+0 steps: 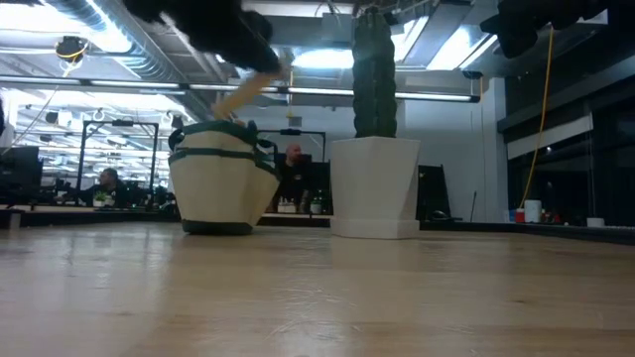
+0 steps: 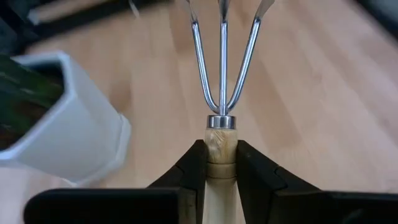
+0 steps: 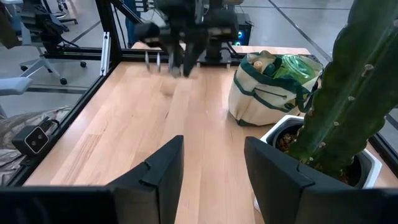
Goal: Pick & Place Garden tools in Gardening bag
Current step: Put the brown hand rake into the brown gardening bag
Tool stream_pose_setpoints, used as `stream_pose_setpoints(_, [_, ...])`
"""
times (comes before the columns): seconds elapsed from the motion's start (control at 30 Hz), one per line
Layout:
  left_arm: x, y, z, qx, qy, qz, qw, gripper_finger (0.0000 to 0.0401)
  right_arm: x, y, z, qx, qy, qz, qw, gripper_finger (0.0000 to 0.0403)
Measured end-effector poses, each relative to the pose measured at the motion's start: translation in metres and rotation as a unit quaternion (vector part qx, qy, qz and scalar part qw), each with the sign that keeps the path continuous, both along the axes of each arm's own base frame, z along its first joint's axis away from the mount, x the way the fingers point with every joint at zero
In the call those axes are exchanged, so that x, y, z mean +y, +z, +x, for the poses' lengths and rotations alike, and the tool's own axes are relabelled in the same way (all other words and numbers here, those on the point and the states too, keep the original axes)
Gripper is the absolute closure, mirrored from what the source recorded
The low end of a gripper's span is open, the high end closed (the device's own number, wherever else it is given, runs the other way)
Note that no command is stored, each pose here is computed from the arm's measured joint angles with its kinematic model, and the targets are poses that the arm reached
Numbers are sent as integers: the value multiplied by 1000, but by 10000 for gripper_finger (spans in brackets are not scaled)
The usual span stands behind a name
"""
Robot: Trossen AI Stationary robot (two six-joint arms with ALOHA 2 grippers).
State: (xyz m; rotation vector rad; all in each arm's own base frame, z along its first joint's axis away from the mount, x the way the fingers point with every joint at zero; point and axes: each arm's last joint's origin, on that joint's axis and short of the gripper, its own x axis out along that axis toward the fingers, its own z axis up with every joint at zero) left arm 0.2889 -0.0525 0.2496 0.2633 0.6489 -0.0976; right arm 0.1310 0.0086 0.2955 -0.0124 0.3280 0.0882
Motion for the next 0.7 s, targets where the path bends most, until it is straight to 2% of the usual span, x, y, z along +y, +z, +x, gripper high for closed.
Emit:
stream_pose_setpoints(0.17, [-1, 6, -36, -106, 1, -31, 994, 343, 0, 0, 0, 0, 0, 0, 1000, 231])
stream_pose_setpoints(0.37, [1, 11, -74, -224, 1, -59, 973, 343, 0, 0, 0, 0, 0, 0, 1000, 231])
stream_pose_setpoints(0.7, [9, 29, -110, -327, 3, -71, 942, 343, 0, 0, 0, 0, 0, 0, 1000, 231])
